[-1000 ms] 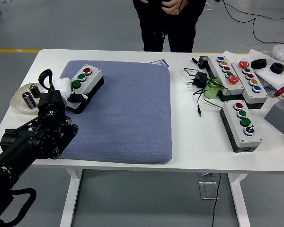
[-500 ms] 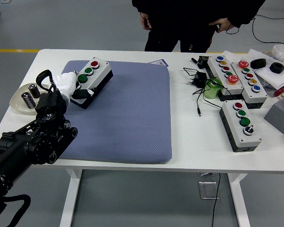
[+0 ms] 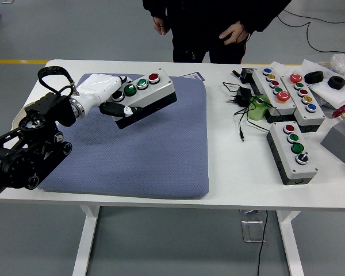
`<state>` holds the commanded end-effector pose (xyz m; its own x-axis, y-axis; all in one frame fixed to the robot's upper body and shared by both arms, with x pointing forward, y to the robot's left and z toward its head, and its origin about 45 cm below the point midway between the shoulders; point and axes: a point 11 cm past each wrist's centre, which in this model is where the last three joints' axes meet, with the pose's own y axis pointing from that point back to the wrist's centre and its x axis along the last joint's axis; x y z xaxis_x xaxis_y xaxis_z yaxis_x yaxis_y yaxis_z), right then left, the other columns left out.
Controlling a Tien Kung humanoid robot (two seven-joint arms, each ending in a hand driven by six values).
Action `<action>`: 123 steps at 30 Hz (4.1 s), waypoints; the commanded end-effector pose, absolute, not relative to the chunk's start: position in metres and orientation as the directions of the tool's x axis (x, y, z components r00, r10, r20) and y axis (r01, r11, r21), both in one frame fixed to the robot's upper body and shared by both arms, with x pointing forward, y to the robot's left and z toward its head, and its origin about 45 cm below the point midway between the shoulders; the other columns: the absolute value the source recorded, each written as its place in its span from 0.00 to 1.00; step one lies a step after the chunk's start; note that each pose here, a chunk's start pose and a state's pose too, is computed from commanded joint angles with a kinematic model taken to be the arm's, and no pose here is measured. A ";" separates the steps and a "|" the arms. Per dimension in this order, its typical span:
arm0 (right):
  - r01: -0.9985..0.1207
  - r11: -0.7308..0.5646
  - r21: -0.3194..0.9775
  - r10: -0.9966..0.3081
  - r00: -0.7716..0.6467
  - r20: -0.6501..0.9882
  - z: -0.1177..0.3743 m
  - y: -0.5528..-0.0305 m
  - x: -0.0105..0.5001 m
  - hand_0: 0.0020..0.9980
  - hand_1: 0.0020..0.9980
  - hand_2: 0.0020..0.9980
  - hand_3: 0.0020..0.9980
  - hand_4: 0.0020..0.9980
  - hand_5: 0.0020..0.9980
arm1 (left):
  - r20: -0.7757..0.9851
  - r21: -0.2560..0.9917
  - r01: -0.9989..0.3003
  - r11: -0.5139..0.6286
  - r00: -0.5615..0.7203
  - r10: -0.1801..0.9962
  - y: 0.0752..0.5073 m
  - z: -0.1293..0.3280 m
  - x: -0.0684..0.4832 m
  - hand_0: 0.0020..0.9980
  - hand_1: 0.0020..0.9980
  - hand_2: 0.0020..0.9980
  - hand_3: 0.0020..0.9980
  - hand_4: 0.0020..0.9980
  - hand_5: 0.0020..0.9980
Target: Pick up the button,place it on the desk,press the button,press the button
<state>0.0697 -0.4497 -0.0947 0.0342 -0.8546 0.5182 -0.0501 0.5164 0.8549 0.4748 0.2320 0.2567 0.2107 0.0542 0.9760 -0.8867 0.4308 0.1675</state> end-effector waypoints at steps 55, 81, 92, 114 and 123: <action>-0.041 0.512 0.858 -0.857 0.040 0.513 -0.097 -0.447 0.065 0.75 0.70 0.71 0.58 0.18 0.13 | 0.929 0.314 -0.763 0.565 0.126 -0.347 0.244 0.222 0.443 0.67 0.77 0.82 0.55 0.97 0.24; -0.051 0.508 0.860 -0.859 0.046 0.510 -0.096 -0.447 0.068 0.75 0.70 0.72 0.58 0.18 0.13 | 0.992 0.118 -0.816 0.566 0.069 -0.108 0.229 0.320 0.420 0.53 0.58 0.70 0.88 0.68 0.00; -0.051 0.508 0.860 -0.859 0.043 0.510 -0.096 -0.447 0.068 0.75 0.70 0.71 0.58 0.18 0.13 | 0.980 0.161 -0.866 0.472 0.084 -0.181 0.216 0.329 0.405 0.18 0.19 0.27 0.86 0.31 0.00; -0.051 0.509 0.859 -0.858 0.042 0.511 -0.096 -0.447 0.068 0.75 0.70 0.72 0.58 0.18 0.13 | 0.924 0.360 -0.816 0.453 0.244 -0.295 0.213 0.286 0.398 0.02 0.02 0.10 0.80 0.00 0.00; -0.048 0.510 0.859 -0.858 0.041 0.512 -0.096 -0.447 0.067 0.75 0.70 0.71 0.58 0.18 0.13 | 0.915 0.383 -0.802 0.459 0.259 -0.310 0.210 0.281 0.394 0.02 0.01 0.08 0.79 0.00 0.00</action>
<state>0.0667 -0.4473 -0.0963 0.0408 -0.8583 0.5116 -0.0481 0.5097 0.8590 0.3942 0.2100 0.2807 0.2592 -0.3098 0.9148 -0.8021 0.4585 0.3825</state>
